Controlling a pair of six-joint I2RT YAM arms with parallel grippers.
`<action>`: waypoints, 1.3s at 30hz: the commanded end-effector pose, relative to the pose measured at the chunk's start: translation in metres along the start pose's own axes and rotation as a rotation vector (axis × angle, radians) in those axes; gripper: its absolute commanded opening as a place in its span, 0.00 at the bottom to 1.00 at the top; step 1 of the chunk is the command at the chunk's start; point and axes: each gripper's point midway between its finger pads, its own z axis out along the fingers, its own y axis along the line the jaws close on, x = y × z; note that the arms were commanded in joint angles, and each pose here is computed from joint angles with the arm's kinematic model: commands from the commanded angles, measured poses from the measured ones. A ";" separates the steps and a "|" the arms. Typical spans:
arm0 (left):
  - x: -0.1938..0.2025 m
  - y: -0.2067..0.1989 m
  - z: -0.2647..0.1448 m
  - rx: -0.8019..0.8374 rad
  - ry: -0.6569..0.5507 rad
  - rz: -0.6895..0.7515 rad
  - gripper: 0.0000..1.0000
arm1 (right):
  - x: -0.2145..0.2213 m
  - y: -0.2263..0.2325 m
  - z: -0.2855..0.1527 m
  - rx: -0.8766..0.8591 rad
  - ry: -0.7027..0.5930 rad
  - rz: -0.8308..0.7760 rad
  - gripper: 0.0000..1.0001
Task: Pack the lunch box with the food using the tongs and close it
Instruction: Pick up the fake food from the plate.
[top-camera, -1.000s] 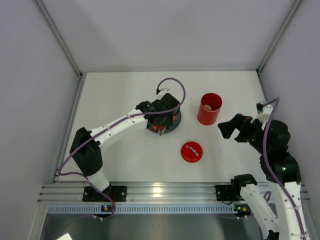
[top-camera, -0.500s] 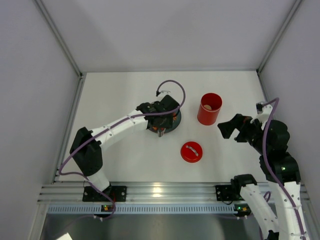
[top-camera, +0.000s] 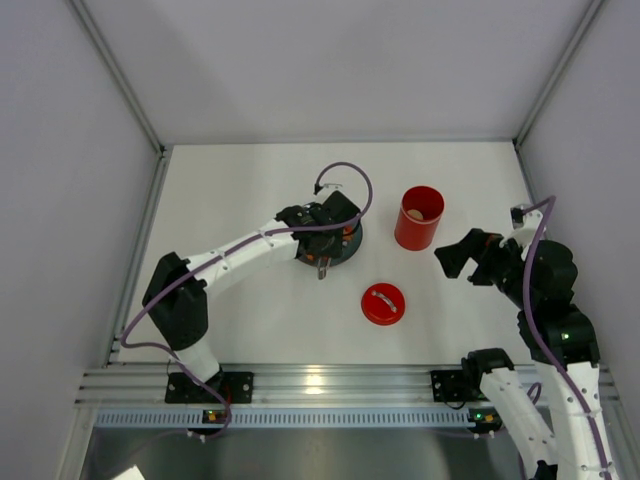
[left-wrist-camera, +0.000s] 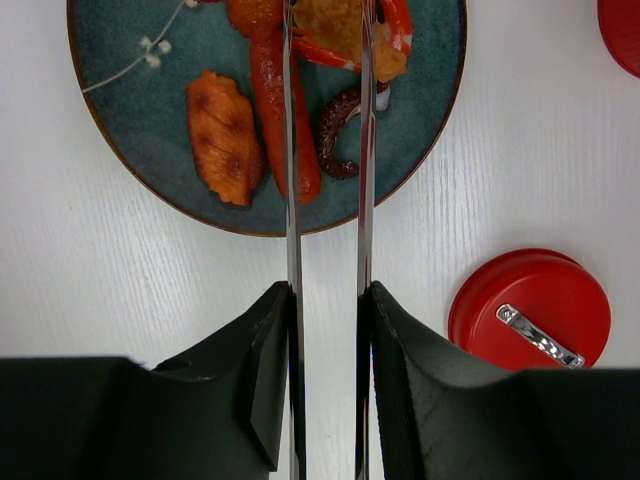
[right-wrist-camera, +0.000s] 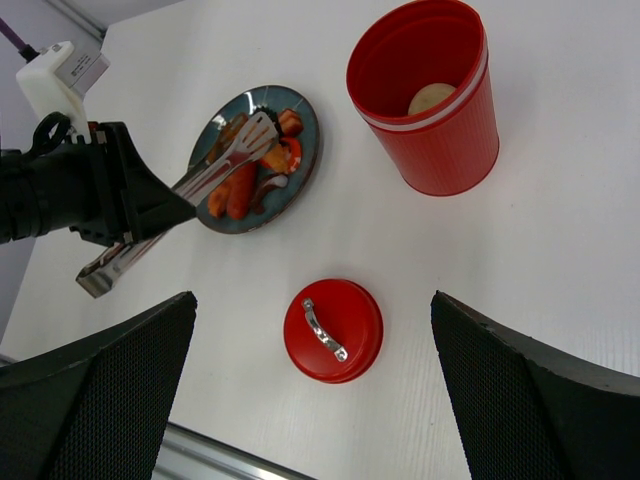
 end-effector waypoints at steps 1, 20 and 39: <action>-0.024 -0.007 -0.013 0.031 -0.069 -0.029 0.22 | -0.011 0.004 -0.001 -0.020 -0.044 -0.024 1.00; -0.060 -0.003 -0.062 0.065 -0.162 -0.041 0.18 | -0.011 0.004 -0.001 -0.022 -0.043 -0.019 0.99; -0.118 -0.081 -0.127 0.301 -0.297 -0.014 0.18 | -0.022 0.001 -0.007 0.024 -0.062 -0.034 1.00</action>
